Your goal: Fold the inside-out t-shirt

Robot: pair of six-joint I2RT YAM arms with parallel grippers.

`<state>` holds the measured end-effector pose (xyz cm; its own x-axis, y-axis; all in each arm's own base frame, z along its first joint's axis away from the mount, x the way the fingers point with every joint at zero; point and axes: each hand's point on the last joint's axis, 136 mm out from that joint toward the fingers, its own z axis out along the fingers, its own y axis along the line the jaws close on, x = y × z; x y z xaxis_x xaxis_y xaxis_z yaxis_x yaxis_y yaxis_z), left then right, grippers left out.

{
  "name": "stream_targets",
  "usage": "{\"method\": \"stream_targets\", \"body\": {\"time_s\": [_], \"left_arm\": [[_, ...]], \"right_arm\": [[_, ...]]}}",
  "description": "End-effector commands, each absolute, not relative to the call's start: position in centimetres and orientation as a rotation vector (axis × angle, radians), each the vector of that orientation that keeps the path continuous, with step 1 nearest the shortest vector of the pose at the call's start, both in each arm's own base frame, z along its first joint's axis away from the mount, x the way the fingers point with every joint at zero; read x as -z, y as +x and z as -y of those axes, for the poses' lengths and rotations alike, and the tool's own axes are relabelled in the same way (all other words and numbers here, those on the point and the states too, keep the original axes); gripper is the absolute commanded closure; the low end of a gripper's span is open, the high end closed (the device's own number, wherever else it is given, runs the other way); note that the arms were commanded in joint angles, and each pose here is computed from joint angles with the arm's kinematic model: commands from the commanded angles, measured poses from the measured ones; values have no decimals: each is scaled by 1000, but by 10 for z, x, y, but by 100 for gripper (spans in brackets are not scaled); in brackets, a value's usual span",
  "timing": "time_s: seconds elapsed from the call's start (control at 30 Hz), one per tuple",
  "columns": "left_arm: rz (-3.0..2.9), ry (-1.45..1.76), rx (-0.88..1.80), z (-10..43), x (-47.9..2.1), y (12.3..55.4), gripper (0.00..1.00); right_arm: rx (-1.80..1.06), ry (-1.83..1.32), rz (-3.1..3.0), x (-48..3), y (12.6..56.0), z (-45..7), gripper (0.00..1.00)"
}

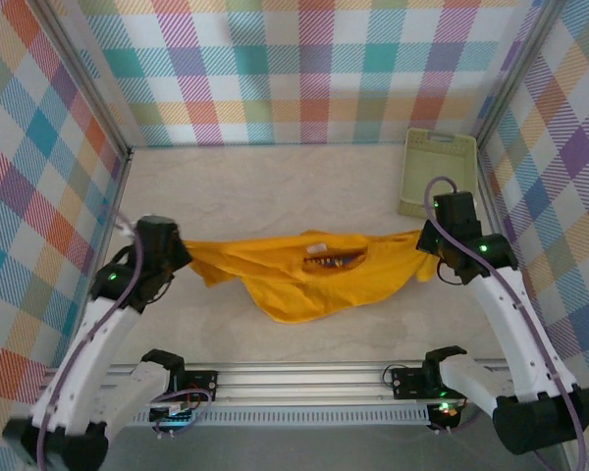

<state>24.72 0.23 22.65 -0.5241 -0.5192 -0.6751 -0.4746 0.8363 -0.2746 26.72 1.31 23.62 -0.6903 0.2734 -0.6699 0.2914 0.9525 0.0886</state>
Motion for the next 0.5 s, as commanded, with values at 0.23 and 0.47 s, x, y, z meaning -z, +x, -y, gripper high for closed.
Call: {"method": "stream_targets", "body": {"time_s": [0.23,0.47], "left_arm": [[-2519,-890,141,-10,-135,254,100],[-2408,-803,282,2,-196,270,100]], "right_arm": [[-190,289,-2476,-197,276,-51,100],[-257,231,-2332,-263,288,-58,100]]}}
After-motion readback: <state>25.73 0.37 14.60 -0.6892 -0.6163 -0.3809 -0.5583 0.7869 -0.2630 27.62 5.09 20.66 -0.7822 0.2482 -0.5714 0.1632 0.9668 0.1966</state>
